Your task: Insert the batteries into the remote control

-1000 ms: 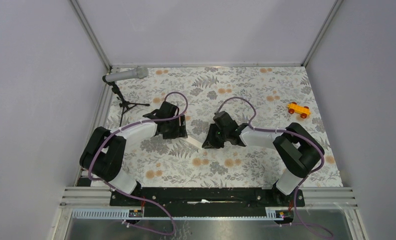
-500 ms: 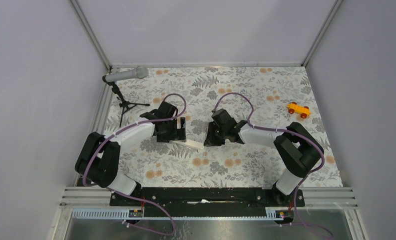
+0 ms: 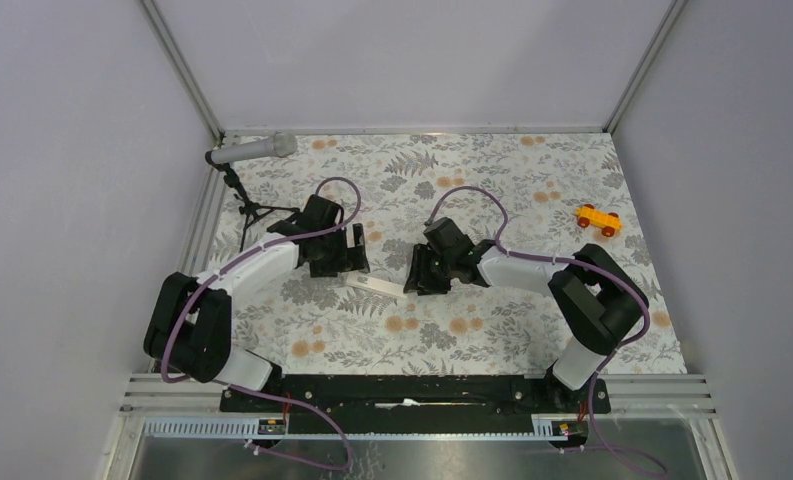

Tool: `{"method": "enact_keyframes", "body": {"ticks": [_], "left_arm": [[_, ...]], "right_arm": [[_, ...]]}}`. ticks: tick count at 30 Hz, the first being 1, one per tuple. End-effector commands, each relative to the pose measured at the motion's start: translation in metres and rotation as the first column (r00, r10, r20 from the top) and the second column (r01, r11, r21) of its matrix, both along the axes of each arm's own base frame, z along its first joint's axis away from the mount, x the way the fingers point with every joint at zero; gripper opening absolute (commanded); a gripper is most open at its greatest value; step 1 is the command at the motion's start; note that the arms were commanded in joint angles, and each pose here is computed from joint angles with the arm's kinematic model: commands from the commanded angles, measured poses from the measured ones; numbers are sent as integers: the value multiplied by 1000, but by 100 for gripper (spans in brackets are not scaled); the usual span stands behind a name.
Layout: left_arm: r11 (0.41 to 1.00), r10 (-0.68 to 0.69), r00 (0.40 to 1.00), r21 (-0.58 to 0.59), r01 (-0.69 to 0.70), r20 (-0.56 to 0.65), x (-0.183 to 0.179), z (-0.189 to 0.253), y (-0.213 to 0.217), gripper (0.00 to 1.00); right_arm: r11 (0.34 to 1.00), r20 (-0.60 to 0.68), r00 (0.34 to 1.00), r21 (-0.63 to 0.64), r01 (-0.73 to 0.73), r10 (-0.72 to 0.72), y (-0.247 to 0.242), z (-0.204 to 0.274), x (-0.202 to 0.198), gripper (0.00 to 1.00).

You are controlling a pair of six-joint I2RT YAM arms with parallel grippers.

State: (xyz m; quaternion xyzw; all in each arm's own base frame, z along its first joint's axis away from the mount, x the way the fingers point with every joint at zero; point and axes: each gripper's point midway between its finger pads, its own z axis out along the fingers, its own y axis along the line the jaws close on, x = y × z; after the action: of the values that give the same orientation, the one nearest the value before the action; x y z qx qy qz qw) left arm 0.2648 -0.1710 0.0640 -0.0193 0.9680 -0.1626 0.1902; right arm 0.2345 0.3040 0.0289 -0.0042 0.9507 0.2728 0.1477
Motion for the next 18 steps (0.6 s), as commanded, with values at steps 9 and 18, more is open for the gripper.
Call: {"method": "enact_keyframes", "body": {"ticks": [9, 18], "left_arm": [[983, -26, 999, -182, 18, -38, 6, -3, -12, 69], [992, -5, 997, -126, -5, -79, 3, -24, -3, 66]], "right_arm": [[987, -35, 998, 149, 64, -60, 18, 22, 5, 52], [991, -90, 994, 107, 77, -67, 17, 4, 2, 47]]}}
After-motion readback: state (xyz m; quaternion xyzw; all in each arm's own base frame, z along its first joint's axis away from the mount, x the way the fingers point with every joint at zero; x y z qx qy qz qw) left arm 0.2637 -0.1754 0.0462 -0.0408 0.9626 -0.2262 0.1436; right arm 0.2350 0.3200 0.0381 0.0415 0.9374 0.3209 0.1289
